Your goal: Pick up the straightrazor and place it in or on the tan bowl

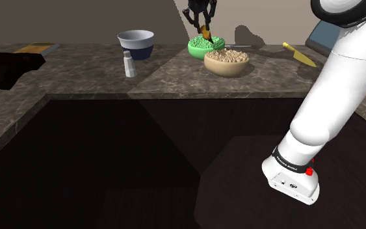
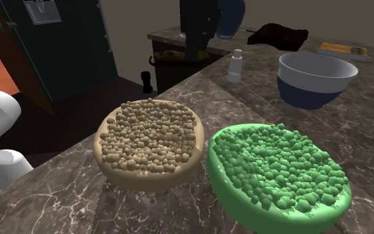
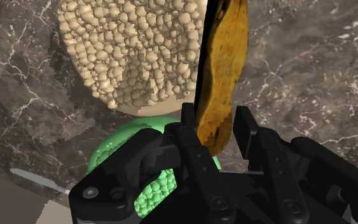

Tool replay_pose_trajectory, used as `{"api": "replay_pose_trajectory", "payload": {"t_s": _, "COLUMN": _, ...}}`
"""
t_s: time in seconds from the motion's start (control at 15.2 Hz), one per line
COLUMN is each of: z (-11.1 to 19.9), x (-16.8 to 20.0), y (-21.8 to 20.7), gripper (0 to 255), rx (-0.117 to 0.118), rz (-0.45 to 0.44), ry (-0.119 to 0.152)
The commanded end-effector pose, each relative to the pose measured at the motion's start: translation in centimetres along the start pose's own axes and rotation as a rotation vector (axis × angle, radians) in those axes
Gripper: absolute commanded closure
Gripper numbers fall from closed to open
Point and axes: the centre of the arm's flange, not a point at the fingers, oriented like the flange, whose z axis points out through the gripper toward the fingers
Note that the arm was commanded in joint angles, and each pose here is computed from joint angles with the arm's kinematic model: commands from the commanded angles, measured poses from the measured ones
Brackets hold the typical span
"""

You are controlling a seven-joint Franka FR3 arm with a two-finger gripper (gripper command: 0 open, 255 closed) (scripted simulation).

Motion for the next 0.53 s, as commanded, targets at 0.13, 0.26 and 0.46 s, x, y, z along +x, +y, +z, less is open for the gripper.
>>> {"api": "replay_pose_trajectory", "payload": {"t_s": 0.13, "z": 0.7, "x": 0.1, "y": 4.9, "gripper": 255, "rx": 0.000, "rz": -0.001, "ry": 0.000}}
{"api": "replay_pose_trajectory", "payload": {"t_s": 0.26, "z": 1.2, "x": 0.1, "y": 7.5, "gripper": 255, "rx": 0.000, "rz": -0.001, "ry": 0.000}}
{"api": "replay_pose_trajectory", "payload": {"t_s": 0.46, "z": 1.9, "x": 0.0, "y": 11.2, "gripper": 255, "rx": 0.000, "rz": -0.001, "ry": 0.000}}
